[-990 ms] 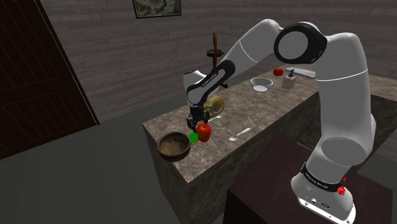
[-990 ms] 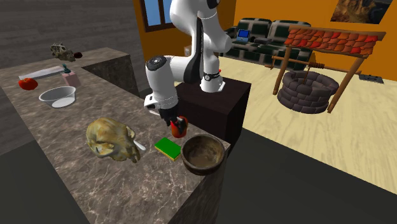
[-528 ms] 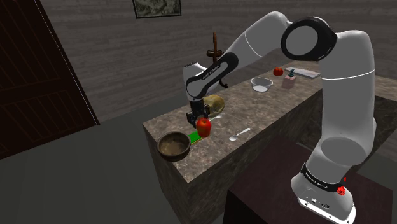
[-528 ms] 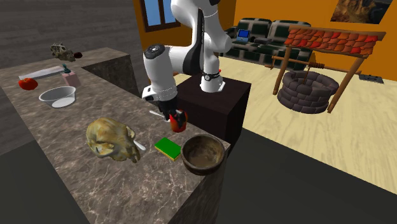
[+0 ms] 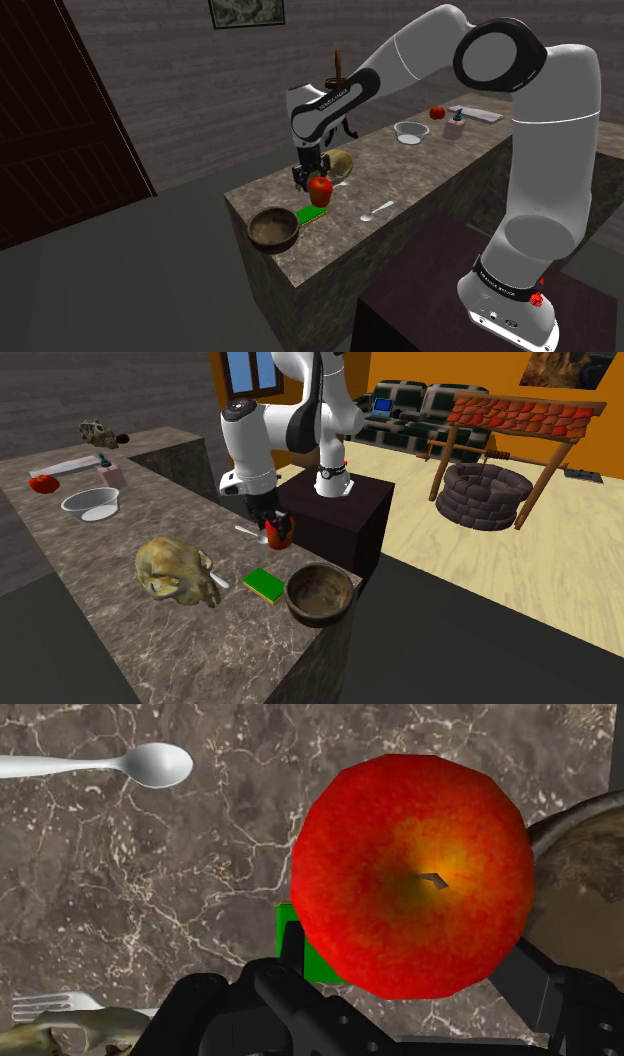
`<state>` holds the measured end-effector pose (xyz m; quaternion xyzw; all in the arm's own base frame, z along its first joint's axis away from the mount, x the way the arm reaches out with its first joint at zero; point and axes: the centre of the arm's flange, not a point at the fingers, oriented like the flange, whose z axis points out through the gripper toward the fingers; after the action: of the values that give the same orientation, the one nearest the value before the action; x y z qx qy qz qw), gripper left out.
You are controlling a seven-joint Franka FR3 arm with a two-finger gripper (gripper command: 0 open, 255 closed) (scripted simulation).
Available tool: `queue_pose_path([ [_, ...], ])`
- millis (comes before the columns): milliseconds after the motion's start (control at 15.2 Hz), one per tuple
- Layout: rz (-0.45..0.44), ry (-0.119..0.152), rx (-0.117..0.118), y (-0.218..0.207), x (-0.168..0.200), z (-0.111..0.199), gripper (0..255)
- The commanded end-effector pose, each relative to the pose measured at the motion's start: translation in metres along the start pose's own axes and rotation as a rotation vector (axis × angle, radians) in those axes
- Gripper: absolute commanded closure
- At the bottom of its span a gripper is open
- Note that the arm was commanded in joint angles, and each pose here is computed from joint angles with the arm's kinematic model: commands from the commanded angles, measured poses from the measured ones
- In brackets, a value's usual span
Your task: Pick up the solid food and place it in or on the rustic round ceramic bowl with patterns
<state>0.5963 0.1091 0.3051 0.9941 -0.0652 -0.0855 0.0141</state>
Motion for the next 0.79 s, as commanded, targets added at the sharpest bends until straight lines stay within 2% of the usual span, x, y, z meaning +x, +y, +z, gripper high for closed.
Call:
queue_pose_path([
  [0, 0.000, 0.000, 0.000, 0.000, -0.002, -0.011, 255],
  [462, 0.000, 0.000, 0.000, 0.002, -0.008, -0.044, 255],
  [726, 0.000, 0.000, 0.000, -0.049, 0.003, -0.053, 255],
])
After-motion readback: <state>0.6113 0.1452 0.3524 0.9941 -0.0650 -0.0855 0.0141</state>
